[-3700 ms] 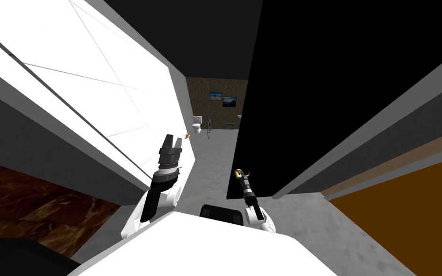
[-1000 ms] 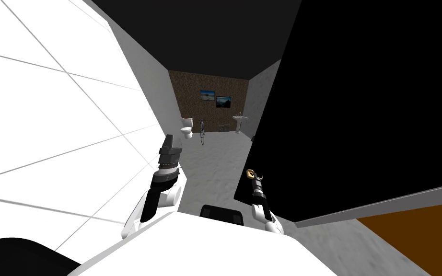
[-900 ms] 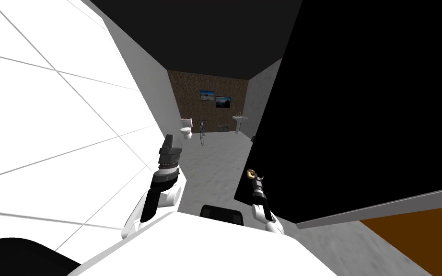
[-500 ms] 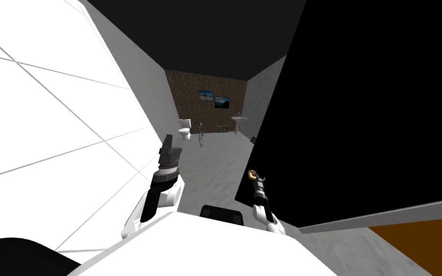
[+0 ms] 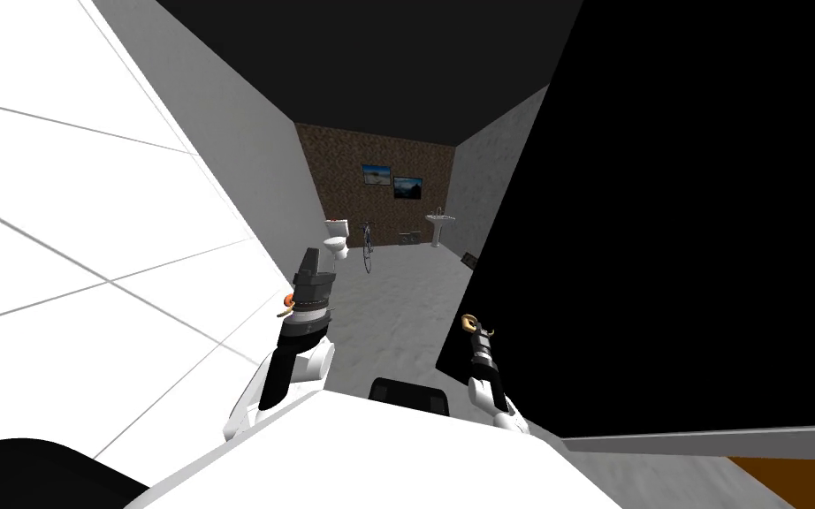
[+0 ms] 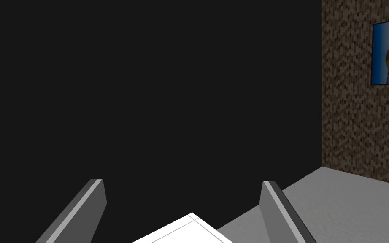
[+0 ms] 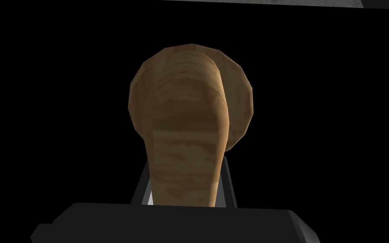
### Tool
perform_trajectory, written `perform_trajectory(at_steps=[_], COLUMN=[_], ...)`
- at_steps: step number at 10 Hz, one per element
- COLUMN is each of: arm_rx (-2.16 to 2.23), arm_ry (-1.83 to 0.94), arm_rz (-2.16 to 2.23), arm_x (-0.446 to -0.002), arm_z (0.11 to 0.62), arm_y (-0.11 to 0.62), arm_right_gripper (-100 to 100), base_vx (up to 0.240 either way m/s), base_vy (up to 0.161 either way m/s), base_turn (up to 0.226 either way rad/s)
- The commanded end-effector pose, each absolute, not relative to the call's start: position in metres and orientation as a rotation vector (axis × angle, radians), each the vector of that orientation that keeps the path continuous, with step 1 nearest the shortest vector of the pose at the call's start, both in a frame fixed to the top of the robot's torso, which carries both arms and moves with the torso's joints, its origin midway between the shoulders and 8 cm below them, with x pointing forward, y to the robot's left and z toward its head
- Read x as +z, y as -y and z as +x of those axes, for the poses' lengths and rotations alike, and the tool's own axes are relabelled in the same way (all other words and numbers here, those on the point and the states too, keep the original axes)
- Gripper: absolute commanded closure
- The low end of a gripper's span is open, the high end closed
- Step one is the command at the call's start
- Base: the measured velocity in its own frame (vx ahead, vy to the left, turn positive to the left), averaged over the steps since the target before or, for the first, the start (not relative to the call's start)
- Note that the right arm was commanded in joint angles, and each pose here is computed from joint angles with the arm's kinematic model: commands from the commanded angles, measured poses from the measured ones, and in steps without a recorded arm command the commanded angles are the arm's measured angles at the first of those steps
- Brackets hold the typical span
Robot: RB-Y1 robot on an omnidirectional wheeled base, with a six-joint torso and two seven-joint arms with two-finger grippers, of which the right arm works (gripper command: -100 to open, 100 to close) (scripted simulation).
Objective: Push the door open
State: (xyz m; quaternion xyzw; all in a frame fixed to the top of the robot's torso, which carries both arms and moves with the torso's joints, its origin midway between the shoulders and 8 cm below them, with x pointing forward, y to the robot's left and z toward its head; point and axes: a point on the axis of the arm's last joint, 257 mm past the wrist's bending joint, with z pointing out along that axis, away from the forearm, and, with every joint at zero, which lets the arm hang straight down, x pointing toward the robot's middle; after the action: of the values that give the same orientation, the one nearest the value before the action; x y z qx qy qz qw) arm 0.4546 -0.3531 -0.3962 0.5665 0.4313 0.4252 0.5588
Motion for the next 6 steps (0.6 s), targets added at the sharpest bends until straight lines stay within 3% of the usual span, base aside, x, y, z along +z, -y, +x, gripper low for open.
perform_trajectory(at_steps=[1,6], arm_rx=[0.983,0.921], arm_ry=[-0.992,-0.927], arm_rz=[1.337,1.367], arm_x=[-0.393,-0.393], arm_z=[0.453,0.441], arm_y=[0.368,0.402], arm_right_gripper=[100,100], base_vx=[0.21,0.211], base_vy=[0.021,0.026], base_turn=[-0.041,-0.049])
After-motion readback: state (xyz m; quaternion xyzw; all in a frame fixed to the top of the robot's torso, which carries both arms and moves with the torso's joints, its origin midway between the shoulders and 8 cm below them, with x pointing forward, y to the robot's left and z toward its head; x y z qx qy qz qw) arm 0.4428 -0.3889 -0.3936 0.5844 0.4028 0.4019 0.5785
